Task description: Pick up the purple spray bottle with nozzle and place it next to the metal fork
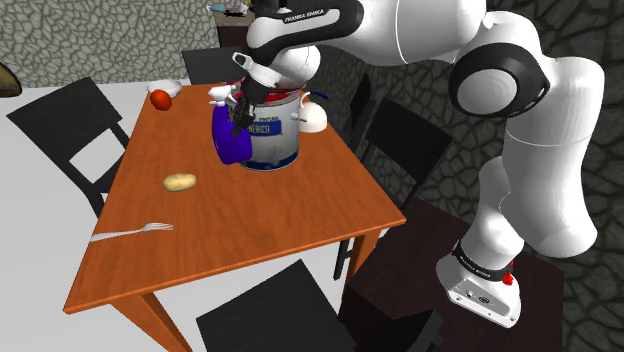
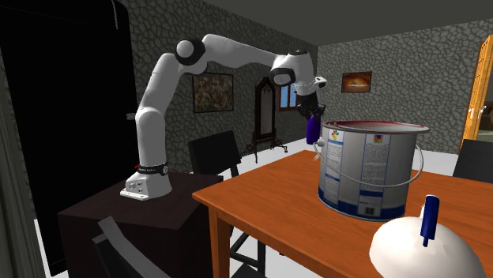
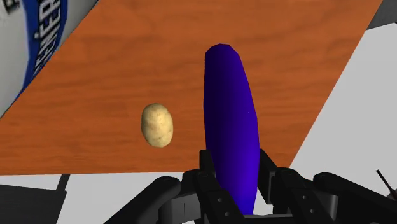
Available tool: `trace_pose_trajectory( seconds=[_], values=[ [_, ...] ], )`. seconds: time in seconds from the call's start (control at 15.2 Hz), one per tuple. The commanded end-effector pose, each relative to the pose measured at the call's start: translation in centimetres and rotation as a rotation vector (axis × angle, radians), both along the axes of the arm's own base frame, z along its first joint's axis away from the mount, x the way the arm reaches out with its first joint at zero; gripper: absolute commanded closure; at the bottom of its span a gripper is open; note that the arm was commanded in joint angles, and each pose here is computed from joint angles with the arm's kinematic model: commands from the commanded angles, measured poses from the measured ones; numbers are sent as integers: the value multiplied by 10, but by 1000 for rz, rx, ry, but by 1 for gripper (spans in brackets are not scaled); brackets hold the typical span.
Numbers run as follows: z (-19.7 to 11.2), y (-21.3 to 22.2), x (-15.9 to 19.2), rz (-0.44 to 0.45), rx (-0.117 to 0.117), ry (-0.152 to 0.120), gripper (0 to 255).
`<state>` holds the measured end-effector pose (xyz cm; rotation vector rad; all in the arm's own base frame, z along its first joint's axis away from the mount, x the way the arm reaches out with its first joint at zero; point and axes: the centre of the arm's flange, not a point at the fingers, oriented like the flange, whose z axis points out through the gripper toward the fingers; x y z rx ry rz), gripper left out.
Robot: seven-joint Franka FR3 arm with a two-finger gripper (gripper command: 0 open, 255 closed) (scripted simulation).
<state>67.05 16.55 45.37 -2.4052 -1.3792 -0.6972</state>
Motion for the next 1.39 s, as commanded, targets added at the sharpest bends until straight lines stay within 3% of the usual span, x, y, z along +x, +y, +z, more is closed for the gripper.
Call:
trace_pose_trajectory(
  seconds=[0.0, 0.73, 1.32],
  values=[
    [-11, 27, 9, 0, 1, 0, 255],
    [-60, 156, 51, 0, 1, 0, 255],
    [-108, 156, 51, 0, 1, 0, 255]
  ],
)
